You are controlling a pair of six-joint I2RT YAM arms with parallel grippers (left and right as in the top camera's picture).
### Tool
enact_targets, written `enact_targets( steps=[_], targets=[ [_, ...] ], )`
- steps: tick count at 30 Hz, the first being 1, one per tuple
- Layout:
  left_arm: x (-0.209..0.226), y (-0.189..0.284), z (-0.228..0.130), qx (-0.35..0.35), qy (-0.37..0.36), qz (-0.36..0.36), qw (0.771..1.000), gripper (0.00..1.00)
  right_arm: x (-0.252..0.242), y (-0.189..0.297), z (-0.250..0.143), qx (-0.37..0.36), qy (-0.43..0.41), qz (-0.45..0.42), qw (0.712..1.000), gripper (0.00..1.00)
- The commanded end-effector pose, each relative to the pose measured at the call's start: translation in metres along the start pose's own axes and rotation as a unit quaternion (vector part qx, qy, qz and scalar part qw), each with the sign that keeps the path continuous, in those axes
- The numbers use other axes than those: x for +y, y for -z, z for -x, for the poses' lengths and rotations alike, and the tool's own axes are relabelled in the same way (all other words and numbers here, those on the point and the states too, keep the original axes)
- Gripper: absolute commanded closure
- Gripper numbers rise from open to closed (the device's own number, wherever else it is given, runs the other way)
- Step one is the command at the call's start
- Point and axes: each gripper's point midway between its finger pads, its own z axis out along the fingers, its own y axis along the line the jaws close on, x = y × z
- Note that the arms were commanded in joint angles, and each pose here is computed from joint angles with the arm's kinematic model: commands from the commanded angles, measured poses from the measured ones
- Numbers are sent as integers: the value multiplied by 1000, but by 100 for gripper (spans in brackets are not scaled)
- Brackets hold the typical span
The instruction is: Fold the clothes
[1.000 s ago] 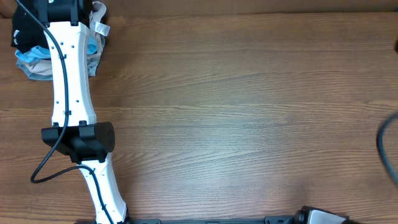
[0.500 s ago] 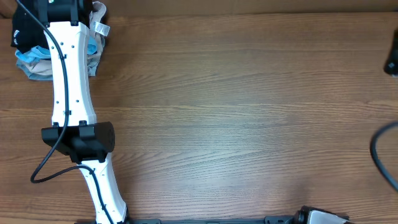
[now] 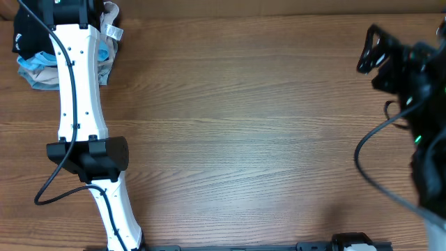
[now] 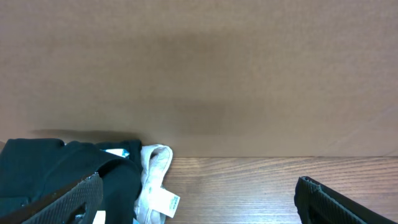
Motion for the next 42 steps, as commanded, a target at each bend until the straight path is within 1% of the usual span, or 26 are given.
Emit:
enact_targets(
  steps=[1,4,6,12,16,20,28,32,42],
  targets=[
    [1,1,2,-4,7,-3,1000,0,-18,9,-43,-27,-9,8,1000,0],
    [1,1,2,-4,7,-3,1000,0,-30,13,-82,-47,-11,25,999,0],
    [1,1,2,-4,7,-3,1000,0,-40,18,-110,-59,-27,33,997,0],
    [1,1,2,-4,7,-3,1000,0,-63,26,-177,-90,-40,57,993,0],
    [1,1,2,-4,7,-3,1000,0,-71,27,-211,-99,-42,63,992,0],
    [1,1,2,-4,7,-3,1000,0,-77,27,-237,-97,-42,64,992,0],
    [1,1,2,-4,7,-3,1000,0,-89,20,-268,-74,-38,52,995,0],
    [1,1,2,-4,7,-3,1000,0,-93,20,-268,-76,-33,38,996,0],
    [1,1,2,-4,7,-3,1000,0,-94,28,-266,-84,-37,44,995,0]
  ],
)
